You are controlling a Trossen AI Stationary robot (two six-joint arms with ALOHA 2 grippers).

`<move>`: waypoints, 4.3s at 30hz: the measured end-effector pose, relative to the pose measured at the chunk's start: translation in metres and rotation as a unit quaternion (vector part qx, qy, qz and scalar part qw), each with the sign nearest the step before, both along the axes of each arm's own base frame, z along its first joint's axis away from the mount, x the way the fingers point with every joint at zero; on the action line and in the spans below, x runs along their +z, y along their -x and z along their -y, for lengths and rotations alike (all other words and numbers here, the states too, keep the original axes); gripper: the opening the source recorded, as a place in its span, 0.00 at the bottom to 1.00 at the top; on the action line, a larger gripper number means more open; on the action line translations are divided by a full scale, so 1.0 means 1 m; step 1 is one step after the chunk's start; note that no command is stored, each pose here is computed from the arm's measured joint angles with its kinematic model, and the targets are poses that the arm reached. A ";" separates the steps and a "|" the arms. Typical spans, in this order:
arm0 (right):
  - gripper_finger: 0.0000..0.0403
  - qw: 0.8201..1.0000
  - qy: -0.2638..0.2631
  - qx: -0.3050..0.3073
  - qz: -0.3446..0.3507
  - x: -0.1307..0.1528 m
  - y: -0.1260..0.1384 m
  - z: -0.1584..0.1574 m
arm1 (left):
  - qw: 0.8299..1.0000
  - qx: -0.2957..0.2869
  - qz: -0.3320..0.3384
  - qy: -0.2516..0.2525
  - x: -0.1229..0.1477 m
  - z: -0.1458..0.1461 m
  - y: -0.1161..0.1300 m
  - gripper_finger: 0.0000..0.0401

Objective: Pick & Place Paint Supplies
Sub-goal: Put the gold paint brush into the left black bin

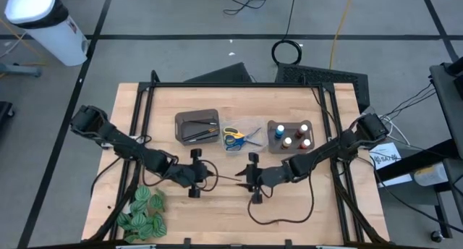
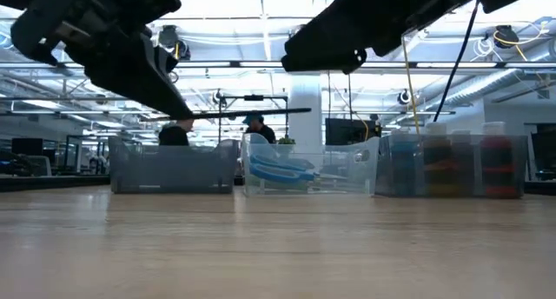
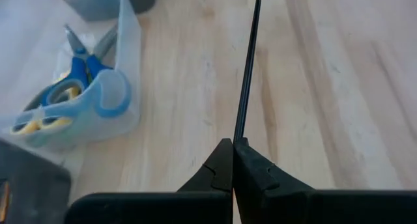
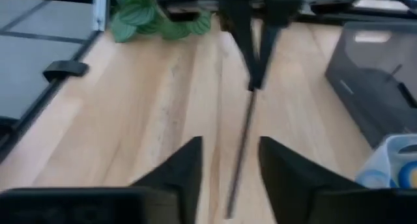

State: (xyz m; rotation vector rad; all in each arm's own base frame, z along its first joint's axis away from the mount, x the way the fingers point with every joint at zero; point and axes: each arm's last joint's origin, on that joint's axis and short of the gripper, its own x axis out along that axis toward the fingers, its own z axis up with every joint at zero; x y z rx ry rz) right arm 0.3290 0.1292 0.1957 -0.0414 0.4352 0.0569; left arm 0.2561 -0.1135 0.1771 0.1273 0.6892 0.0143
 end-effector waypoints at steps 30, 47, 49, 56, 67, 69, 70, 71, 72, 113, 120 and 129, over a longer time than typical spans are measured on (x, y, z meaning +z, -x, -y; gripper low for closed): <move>0.39 1.000 0.012 -0.018 -0.023 -0.035 -0.008 0.014 | 1.000 0.011 0.024 -0.006 0.004 0.000 -0.002 0.00; 0.04 0.999 -0.025 0.010 -0.031 -0.035 -0.010 0.018 | 1.000 -0.008 0.014 0.015 0.003 0.000 -0.002 0.01; 0.09 0.999 -0.035 0.005 -0.024 -0.038 -0.013 0.018 | 1.000 -0.009 0.010 0.028 0.003 0.001 -0.002 0.03; 0.34 0.999 -0.026 0.000 -0.022 -0.060 -0.022 0.021 | 0.998 0.047 -0.019 0.029 -0.017 -0.006 -0.010 0.18; 0.49 0.997 -0.011 -0.046 -0.064 -0.102 -0.032 0.045 | 0.989 0.098 -0.111 0.021 -0.072 -0.035 -0.029 0.41; 0.48 0.997 -0.010 -0.045 -0.063 -0.102 -0.032 0.045 | 0.987 0.103 -0.124 0.026 -0.079 -0.039 -0.030 0.43; 0.48 0.997 -0.010 -0.044 -0.063 -0.102 -0.032 0.045 | 0.986 0.104 -0.128 0.029 -0.081 -0.041 -0.031 0.43; 0.48 0.997 -0.011 -0.043 -0.059 -0.101 -0.032 0.044 | 0.986 0.103 -0.132 0.027 -0.083 -0.041 -0.031 0.43; 0.47 0.997 -0.011 -0.043 -0.057 -0.100 -0.032 0.044 | 0.985 0.102 -0.136 0.029 -0.085 -0.041 -0.031 0.43; 0.44 0.998 0.033 -0.029 -0.040 -0.052 -0.014 0.024 | 0.987 0.017 -0.156 0.044 -0.053 -0.016 -0.006 0.00; 0.44 0.999 0.015 -0.030 -0.005 -0.060 -0.023 0.021 | 0.988 0.022 -0.146 0.039 -0.050 -0.015 -0.008 0.00; 0.43 0.999 0.021 -0.026 0.002 -0.062 -0.024 0.021 | 0.990 0.024 -0.135 0.025 -0.029 -0.006 -0.021 0.00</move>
